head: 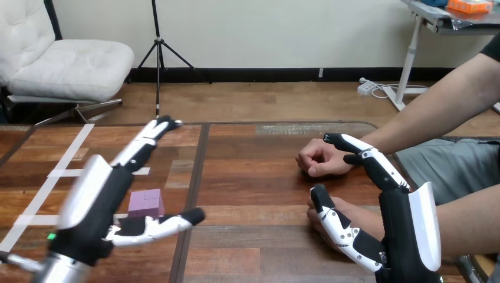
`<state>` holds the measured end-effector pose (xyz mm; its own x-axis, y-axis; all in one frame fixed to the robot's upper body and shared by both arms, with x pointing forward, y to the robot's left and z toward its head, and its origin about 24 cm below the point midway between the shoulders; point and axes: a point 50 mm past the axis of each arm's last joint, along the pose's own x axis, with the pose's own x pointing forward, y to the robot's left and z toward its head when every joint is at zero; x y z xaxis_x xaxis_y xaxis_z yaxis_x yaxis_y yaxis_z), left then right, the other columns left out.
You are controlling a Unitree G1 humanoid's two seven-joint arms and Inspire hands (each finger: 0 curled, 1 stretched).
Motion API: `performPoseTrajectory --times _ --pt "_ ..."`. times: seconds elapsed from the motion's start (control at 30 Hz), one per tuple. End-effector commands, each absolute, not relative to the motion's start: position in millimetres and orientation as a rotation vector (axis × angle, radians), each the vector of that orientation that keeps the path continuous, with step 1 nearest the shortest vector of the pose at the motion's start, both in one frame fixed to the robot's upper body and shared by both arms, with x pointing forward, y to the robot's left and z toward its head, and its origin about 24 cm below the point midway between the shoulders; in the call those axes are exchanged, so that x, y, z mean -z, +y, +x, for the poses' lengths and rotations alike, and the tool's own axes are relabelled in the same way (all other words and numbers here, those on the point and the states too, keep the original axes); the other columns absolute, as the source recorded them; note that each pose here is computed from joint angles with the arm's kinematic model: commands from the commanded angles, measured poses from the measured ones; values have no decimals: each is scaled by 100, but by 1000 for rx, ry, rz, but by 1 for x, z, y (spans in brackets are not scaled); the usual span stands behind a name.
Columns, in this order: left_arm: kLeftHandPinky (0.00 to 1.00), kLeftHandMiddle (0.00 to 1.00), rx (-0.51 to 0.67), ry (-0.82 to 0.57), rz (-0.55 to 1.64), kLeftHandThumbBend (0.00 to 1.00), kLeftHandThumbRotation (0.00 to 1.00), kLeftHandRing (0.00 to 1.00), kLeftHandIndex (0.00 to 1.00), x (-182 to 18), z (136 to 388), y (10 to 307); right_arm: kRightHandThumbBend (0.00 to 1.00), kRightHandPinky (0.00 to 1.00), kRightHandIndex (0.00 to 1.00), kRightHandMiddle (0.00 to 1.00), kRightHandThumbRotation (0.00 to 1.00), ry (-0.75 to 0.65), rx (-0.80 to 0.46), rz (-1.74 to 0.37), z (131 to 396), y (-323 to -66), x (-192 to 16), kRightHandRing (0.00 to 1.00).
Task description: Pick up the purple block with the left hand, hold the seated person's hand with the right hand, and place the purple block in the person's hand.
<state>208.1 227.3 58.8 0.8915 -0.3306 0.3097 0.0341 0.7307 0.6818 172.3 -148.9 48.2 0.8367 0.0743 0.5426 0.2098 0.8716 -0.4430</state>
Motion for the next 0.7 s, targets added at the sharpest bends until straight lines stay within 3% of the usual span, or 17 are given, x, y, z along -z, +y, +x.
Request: performPoseTrajectory --times 0.0,0.67 --pt "82 95 222 -504 828 81 36 91 91 -84 213 228 40 70 76 78 44 -654 91 -507 181 -149 -62 77" --pt "86 96 303 -357 1037 78 39 94 90 -96 226 241 40 71 76 79 44 -652 87 -503 181 -150 -61 78"
